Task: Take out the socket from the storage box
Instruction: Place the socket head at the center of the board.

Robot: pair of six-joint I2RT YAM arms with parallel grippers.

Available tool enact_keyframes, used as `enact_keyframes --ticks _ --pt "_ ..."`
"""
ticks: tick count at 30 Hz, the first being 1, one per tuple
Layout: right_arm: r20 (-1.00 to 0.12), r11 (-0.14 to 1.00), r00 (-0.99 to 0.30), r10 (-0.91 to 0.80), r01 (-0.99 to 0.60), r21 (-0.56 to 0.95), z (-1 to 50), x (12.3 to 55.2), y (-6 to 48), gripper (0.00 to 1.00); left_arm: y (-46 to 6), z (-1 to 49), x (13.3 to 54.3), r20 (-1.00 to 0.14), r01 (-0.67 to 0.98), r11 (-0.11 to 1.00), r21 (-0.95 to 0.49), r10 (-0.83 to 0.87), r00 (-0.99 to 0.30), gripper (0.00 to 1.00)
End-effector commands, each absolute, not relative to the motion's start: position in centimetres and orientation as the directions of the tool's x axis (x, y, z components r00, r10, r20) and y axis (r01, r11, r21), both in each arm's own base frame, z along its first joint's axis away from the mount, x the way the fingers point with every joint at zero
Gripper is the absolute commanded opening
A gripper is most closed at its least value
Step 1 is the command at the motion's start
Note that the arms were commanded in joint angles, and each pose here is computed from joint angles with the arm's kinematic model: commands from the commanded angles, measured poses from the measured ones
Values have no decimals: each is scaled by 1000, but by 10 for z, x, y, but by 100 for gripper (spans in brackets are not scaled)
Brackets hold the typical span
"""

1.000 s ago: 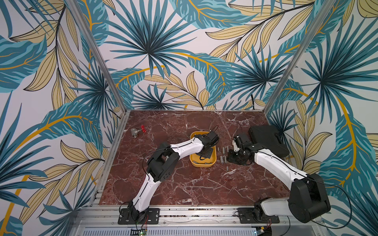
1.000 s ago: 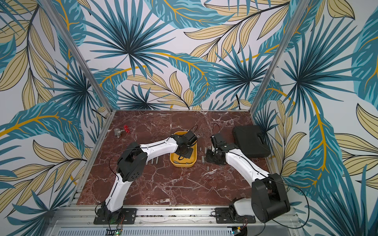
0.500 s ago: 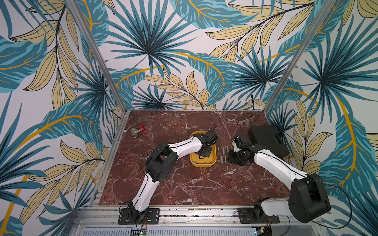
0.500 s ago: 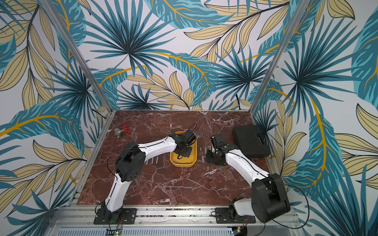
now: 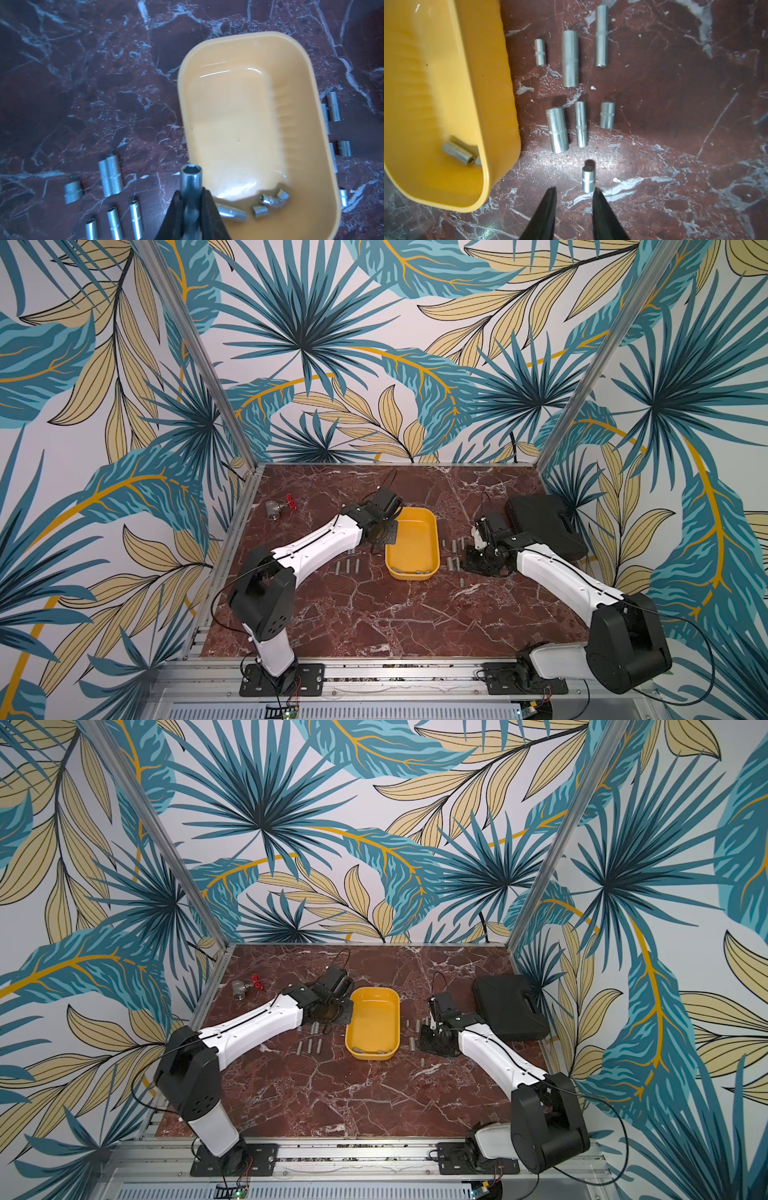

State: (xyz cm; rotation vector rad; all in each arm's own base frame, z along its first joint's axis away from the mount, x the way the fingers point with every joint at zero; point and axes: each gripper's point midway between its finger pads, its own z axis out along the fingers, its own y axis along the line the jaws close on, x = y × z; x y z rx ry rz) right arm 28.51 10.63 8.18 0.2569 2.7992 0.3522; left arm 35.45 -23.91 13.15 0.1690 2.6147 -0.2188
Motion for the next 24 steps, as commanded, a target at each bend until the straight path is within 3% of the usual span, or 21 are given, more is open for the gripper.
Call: enact_keyframes --ticks 1,13,24 --pt "-269 949 -939 214 135 284 78 287 110 32 -207 119 334 -472 75 991 -107 16 -881 9" --pt "-239 943 -948 210 131 306 67 292 117 31 -152 56 260 -359 -132 982 -136 -173 -917 9" --pt "-225 942 -952 208 133 308 60 293 120 31 -146 17 246 -288 -166 980 -110 -191 -938 10"
